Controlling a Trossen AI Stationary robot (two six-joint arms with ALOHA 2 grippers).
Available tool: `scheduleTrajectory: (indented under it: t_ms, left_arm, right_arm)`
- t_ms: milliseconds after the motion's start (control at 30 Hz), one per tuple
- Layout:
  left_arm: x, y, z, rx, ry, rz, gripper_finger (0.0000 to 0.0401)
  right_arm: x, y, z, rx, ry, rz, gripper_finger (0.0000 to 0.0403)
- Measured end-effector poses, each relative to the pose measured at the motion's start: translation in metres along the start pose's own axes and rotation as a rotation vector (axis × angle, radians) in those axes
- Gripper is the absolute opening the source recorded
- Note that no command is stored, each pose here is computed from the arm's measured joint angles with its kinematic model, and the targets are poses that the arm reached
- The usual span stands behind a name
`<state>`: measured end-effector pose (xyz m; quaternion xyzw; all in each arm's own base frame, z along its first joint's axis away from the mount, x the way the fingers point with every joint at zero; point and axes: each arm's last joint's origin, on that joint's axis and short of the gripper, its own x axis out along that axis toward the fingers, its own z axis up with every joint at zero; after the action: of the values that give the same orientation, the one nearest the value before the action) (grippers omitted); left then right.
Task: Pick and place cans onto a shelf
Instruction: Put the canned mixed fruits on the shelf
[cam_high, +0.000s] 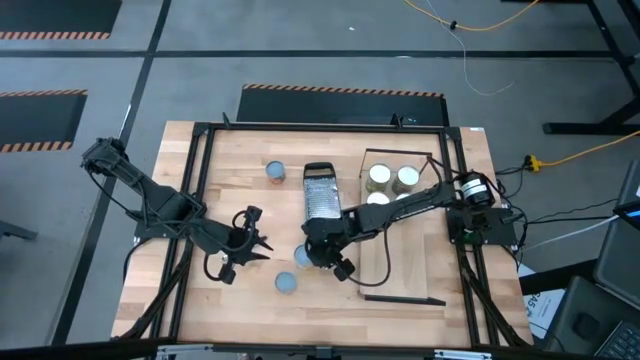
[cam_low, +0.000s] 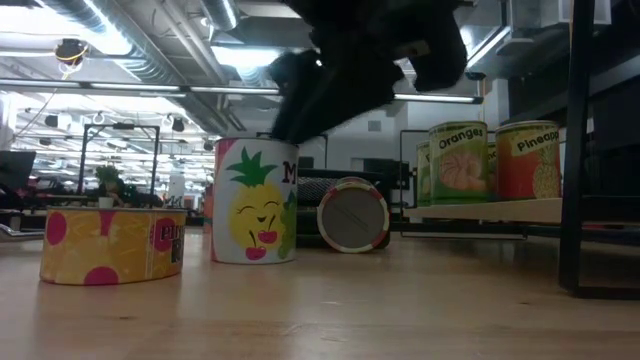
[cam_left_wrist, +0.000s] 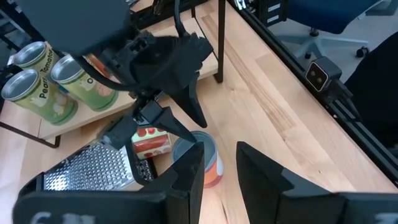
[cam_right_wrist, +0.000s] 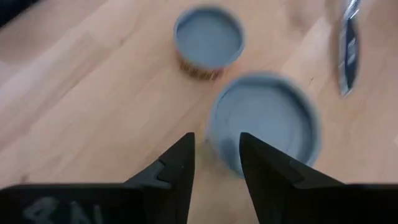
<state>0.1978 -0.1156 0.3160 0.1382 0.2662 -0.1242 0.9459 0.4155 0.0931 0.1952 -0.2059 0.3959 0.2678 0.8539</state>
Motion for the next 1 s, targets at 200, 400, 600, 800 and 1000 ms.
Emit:
scheduleTrajectory:
  t_ms: [200,400,600,800,1000]
  left_arm:
    - [0.0,0.0,0.0,0.0,0.0,0.0,0.0086]
    - [0.0,0.0,0.0,0.0,0.0,0.0,0.0086]
    - [0.0,0.0,0.0,-0.023,0.001,-0.001,0.0086]
    - [0.0,0.0,0.0,-0.023,0.001,0.0,0.0086]
    - [0.0,0.0,0.0,-0.023,0.001,-0.001,0.0086]
  right_arm:
    - [0.005,0.0,-0.003,0.006,0.02,0.009,0.0131]
    - [0.006,0.0,-0.004,0.007,0.022,0.007,0.0093]
    - [0.006,0.0,-0.004,0.007,0.02,0.01,0.0019]
    - [0.006,0.001,-0.003,0.011,0.016,0.009,0.0017]
    - [-0.004,0.006,0.018,-0.011,0.003,0.017,0.0007]
